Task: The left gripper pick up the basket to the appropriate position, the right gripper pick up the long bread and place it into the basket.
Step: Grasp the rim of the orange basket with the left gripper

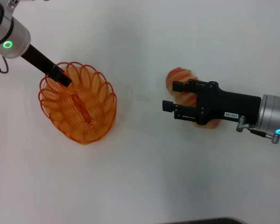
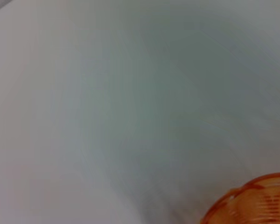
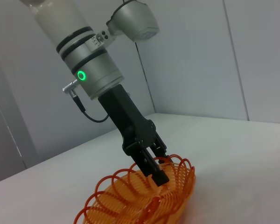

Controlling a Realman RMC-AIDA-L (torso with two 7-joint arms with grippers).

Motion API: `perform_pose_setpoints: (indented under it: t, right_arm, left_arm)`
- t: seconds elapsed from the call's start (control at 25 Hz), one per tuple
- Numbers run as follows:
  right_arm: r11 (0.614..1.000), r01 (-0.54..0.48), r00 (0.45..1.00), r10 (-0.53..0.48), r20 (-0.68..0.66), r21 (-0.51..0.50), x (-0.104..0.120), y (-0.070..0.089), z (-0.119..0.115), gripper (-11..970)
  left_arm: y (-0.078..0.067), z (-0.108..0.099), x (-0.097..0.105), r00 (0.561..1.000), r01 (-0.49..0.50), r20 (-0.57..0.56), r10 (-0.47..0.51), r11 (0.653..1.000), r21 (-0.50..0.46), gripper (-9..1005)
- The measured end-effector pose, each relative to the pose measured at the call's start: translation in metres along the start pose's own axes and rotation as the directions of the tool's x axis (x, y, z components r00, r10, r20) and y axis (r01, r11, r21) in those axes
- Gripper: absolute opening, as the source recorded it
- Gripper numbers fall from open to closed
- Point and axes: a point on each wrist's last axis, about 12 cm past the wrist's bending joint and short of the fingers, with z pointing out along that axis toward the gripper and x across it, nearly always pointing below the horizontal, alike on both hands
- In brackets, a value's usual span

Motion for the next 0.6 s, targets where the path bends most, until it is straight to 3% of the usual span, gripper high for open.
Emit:
perform_pose_setpoints:
  t: [0.28, 0.6]
  right_arm:
    - [1.000, -0.004, 1.000, 0.005, -0.006, 0.006, 0.002, 0.000, 0.001, 683]
    - [1.000, -0.002, 1.000, 0.002, -0.005, 0.003, 0.001, 0.000, 0.002, 678]
  left_arm:
    - [-0.001, -0.001, -0.006, 1.000, 0.005, 0.020, -0.005, 1.000, 0.002, 568]
    - [0.006, -0.010, -0.004, 0.998, 0.050, 0.033, -0.050, 0.998, 0.026, 231]
